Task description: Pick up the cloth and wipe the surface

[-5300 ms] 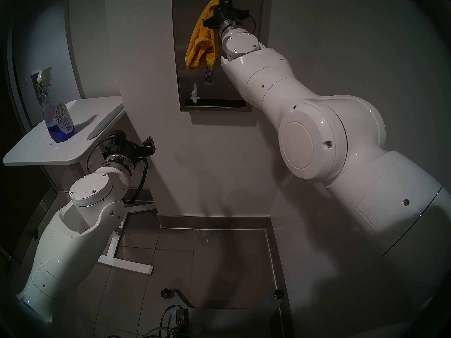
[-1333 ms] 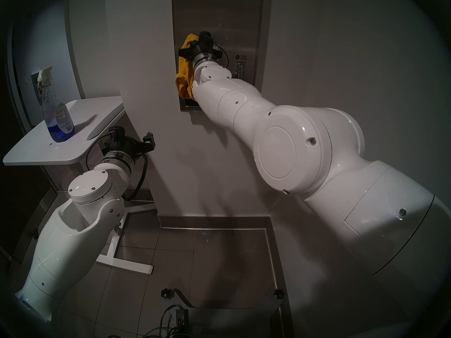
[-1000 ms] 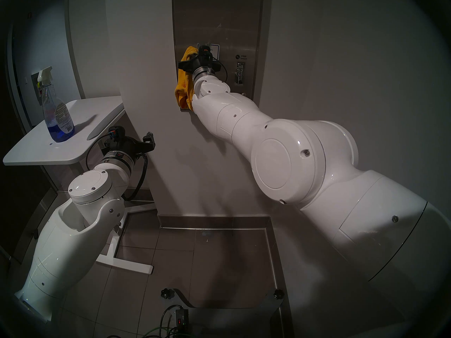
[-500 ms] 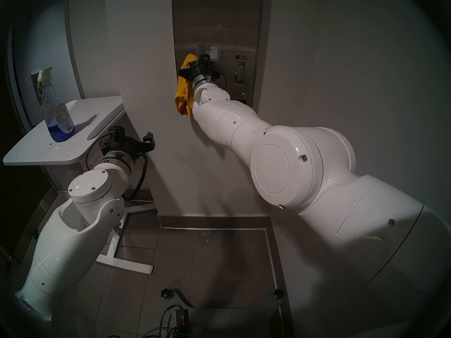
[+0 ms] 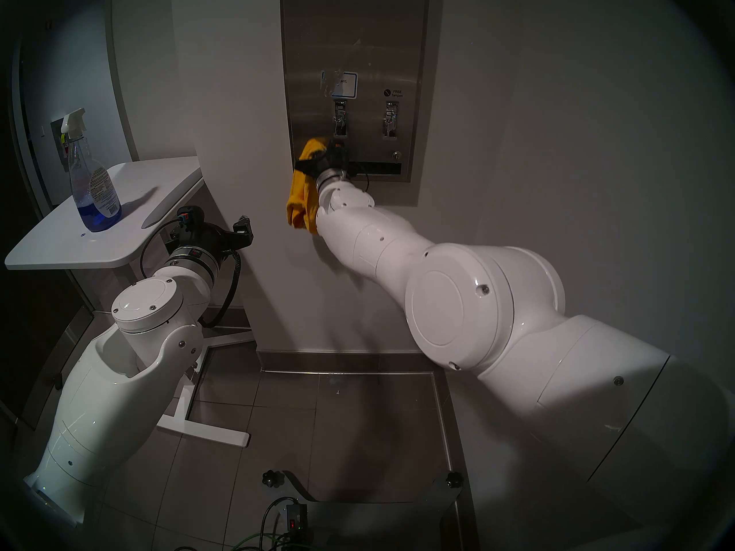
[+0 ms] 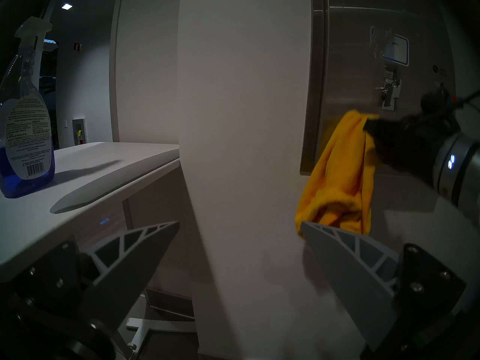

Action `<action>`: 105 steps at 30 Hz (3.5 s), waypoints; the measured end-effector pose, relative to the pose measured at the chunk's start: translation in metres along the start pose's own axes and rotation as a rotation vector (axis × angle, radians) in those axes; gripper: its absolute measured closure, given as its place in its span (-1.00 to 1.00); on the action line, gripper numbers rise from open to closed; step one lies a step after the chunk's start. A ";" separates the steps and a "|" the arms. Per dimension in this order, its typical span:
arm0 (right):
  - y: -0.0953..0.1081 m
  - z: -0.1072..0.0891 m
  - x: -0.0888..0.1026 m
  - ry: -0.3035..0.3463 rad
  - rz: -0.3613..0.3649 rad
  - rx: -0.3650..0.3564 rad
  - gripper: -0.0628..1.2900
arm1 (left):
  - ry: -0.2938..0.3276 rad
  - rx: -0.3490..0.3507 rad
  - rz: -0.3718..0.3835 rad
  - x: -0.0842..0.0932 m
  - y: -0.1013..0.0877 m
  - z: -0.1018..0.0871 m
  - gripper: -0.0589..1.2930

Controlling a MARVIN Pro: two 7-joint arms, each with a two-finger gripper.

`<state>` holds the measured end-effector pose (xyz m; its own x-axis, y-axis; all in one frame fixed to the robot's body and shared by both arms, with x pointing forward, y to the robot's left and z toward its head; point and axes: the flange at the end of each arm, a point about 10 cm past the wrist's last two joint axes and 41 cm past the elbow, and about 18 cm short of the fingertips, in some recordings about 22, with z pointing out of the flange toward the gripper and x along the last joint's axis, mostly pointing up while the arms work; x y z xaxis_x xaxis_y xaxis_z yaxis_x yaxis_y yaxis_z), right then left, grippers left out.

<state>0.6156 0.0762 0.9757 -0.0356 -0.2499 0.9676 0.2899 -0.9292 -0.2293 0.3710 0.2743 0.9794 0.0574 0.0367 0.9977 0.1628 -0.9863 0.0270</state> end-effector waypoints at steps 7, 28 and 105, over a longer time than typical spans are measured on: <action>0.012 -0.014 -0.043 -0.137 0.021 -0.045 0.96 | 0.000 0.000 0.000 0.000 0.000 0.000 -0.95; 0.009 -0.002 -0.015 -0.093 -0.083 -0.026 0.97 | -0.005 0.000 0.002 -0.002 0.000 0.000 -0.95; -0.062 -0.013 0.023 0.294 -0.462 0.411 0.97 | 0.008 -0.010 -0.022 0.005 0.003 0.000 -0.95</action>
<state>0.5847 0.1251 1.0111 -0.4847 0.0297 0.8742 0.5200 -0.7938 0.3153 0.3717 0.2719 0.9849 0.0459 0.0569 0.9973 0.1539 -0.9869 0.0492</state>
